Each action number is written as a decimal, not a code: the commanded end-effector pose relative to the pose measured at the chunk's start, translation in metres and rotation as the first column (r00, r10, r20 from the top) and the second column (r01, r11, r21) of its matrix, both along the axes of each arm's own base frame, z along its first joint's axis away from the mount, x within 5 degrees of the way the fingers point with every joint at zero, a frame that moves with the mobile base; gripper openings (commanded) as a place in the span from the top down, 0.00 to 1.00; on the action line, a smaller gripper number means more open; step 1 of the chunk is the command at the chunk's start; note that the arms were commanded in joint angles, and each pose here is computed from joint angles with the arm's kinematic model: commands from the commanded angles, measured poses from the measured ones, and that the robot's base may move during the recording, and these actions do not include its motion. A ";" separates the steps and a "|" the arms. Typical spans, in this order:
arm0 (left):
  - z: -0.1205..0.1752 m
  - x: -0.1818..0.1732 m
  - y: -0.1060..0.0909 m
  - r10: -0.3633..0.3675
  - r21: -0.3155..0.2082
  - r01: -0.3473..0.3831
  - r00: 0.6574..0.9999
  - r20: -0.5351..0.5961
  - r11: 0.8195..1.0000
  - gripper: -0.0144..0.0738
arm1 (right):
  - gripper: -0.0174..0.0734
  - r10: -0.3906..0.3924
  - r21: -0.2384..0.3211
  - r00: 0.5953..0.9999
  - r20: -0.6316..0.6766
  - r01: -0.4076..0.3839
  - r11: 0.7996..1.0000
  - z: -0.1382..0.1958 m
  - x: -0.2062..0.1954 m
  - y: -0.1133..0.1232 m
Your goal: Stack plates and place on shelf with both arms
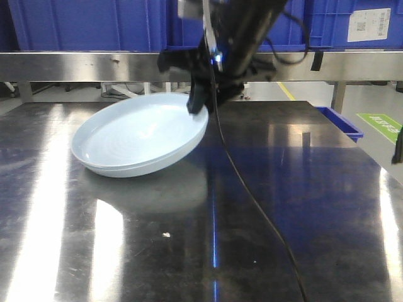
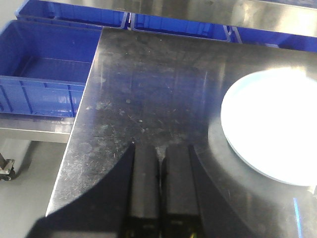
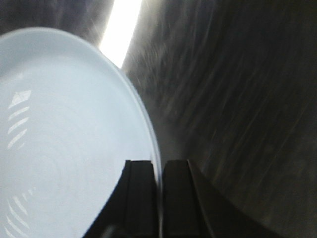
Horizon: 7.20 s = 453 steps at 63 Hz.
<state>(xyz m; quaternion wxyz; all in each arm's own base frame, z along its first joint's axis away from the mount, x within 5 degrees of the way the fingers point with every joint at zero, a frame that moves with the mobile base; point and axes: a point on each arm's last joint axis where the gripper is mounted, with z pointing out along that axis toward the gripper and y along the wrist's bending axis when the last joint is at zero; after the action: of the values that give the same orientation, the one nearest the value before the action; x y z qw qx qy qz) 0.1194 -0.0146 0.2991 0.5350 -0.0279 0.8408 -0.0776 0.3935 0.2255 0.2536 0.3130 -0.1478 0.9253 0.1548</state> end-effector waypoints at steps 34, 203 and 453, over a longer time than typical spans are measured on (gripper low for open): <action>0.016 0.003 -0.001 -0.002 -0.024 0.005 0.994 0.106 1.000 0.73 | 0.75 -0.040 0.204 0.919 0.392 -0.045 0.978 0.179 -0.073 -0.041; 0.016 0.003 -0.001 -0.002 -0.024 0.005 0.994 0.106 1.000 0.73 | 0.75 -0.339 0.260 0.807 0.484 0.238 0.936 0.118 -0.221 -0.184; 0.016 0.003 -0.001 -0.002 -0.024 0.005 0.994 0.106 1.000 0.73 | 0.75 -0.339 0.260 0.807 0.484 0.238 0.936 0.118 -0.221 -0.184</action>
<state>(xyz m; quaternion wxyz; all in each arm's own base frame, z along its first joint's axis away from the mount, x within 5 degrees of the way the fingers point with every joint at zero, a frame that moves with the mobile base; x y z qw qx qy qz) 0.1194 -0.0146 0.2991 0.5350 -0.0279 0.8408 -0.0776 0.1718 0.0436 0.3503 0.5263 -0.0164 0.8386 0.1397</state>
